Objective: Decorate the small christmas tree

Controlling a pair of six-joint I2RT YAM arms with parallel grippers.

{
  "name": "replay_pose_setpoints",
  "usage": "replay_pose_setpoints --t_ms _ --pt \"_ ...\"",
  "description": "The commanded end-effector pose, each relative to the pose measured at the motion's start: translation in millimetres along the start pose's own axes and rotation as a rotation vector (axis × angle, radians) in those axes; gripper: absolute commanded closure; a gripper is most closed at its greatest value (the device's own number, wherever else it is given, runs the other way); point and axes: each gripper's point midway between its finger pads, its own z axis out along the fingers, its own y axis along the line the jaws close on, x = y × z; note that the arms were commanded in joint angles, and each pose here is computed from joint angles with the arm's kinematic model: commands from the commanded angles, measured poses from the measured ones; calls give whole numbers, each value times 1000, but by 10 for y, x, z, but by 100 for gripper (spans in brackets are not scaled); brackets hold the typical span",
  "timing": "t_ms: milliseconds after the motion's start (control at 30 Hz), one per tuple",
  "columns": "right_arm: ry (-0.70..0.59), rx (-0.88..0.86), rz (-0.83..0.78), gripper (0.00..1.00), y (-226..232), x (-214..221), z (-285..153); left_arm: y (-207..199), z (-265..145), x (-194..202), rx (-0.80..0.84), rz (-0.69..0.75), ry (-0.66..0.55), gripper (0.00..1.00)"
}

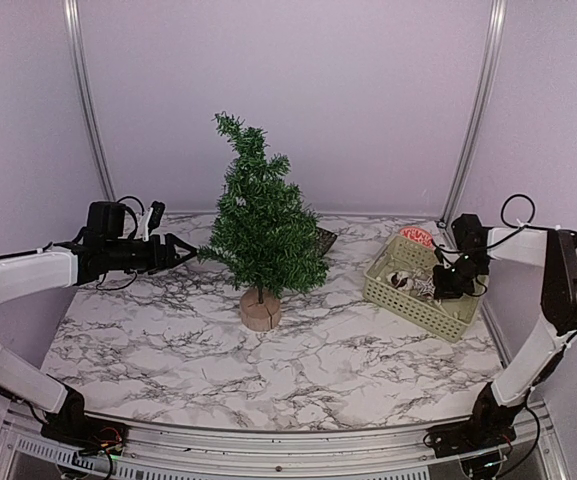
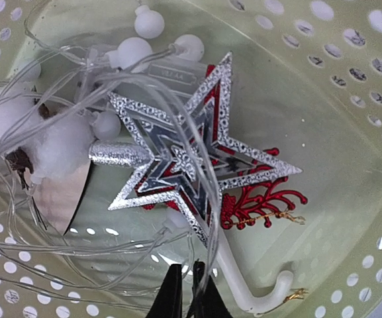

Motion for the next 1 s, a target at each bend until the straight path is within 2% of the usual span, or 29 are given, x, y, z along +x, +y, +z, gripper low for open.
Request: replay_pose_setpoints --t_ms 0,133,333,600,800,967 --pt "-49 -4 -2 100 8 -114 -116 -14 -40 -21 -4 14 -1 23" --pt "-146 8 -13 100 37 -357 -579 -33 -101 -78 -11 16 -19 23" --pt "-447 -46 -55 100 254 -980 -1809 -89 -292 -283 -23 4 -93 22" --pt "-803 -299 -215 100 906 -1498 -3362 -319 -562 -599 -19 34 -206 22" --pt "-971 -474 -419 100 1644 -1547 -4220 -528 -817 -785 -9 89 -290 21" --pt "-1101 -607 -505 100 1919 -1466 -4808 -735 -1079 -928 2 136 -362 21"
